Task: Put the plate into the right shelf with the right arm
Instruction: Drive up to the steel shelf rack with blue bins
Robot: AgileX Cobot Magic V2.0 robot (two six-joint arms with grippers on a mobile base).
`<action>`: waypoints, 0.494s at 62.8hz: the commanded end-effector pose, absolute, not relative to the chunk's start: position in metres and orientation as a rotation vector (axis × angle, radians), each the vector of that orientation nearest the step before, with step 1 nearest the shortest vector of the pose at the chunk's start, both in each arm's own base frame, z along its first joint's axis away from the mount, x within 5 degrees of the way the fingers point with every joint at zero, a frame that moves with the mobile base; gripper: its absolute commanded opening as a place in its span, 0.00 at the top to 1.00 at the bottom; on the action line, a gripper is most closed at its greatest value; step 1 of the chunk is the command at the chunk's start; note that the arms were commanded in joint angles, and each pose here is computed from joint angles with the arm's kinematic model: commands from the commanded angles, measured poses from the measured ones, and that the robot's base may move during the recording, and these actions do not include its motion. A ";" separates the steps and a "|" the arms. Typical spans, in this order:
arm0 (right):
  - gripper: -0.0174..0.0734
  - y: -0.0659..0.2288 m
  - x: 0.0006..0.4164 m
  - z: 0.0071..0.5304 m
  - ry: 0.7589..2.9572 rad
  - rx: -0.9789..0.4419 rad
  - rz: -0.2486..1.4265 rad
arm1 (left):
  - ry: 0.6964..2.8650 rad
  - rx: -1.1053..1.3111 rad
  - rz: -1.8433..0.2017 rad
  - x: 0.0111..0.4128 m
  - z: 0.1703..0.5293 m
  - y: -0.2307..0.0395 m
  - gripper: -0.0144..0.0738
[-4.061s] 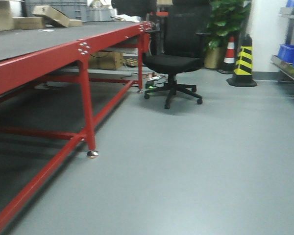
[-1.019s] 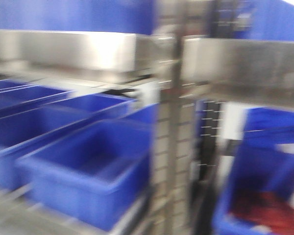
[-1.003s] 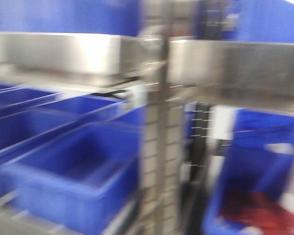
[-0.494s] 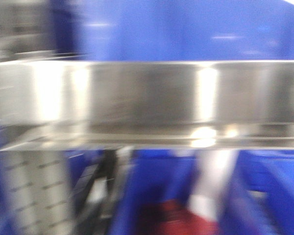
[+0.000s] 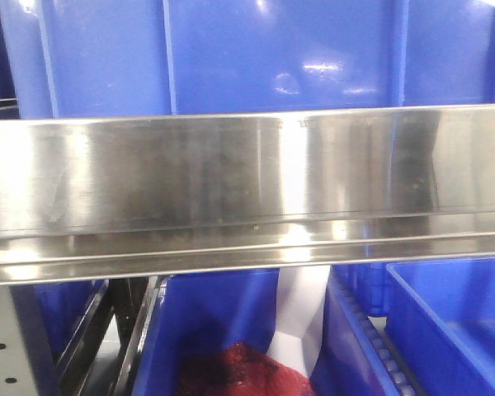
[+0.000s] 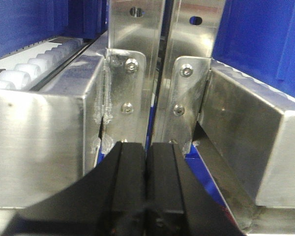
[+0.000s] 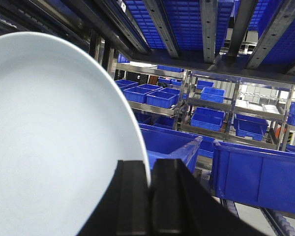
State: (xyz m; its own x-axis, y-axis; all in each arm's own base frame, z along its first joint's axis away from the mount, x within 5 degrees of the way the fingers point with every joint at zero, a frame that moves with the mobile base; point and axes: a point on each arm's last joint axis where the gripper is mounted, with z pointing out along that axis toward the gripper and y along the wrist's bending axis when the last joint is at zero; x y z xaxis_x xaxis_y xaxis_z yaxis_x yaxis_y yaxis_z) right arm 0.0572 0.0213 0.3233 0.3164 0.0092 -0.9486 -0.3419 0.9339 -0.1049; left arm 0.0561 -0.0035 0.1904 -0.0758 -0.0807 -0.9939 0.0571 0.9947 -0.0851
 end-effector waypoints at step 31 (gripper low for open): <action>0.74 0.016 0.057 0.338 1.158 -0.250 0.203 | 1.564 -0.018 -0.130 0.056 0.195 -0.004 0.89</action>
